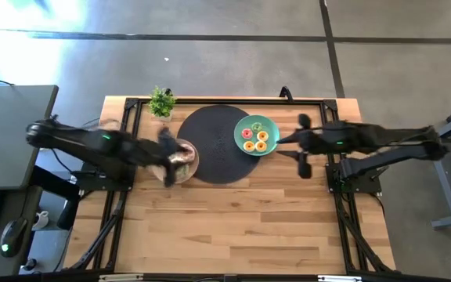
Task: Pick & Place donuts
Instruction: Return to Home Position
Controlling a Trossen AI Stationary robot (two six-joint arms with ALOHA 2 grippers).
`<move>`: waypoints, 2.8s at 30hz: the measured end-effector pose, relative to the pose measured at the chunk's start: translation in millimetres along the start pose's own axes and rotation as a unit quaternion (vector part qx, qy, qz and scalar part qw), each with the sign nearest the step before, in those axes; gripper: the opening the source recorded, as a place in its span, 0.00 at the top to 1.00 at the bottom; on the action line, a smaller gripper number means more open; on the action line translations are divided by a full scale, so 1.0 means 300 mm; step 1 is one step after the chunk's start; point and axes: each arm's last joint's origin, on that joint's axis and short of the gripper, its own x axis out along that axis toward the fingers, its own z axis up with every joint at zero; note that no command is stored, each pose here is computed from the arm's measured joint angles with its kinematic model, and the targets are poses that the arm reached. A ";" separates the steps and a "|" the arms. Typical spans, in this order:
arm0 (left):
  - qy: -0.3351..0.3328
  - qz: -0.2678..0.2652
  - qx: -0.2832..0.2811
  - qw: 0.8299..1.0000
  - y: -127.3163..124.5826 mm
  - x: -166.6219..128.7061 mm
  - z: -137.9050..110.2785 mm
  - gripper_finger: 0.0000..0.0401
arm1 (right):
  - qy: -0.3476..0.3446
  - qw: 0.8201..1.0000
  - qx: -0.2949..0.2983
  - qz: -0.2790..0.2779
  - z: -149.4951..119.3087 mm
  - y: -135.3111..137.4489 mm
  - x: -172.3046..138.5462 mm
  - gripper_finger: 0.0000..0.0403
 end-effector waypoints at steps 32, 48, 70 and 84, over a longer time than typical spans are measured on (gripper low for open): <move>-0.314 -0.099 -0.011 0.944 0.203 -0.153 -0.524 0.57 | -0.292 0.956 0.021 0.026 -0.529 0.025 -0.119 0.67; -0.316 -0.091 -0.030 0.944 0.170 0.003 -0.655 0.57 | -0.285 0.958 0.019 0.026 -0.589 0.037 -0.067 0.67; -0.312 -0.075 -0.047 0.946 0.173 0.009 -0.662 0.57 | -0.286 0.956 0.031 0.061 -0.588 0.043 -0.068 0.67; -0.312 -0.075 -0.046 0.946 0.173 0.010 -0.663 0.57 | -0.290 0.955 0.040 0.040 -0.620 0.046 -0.039 0.67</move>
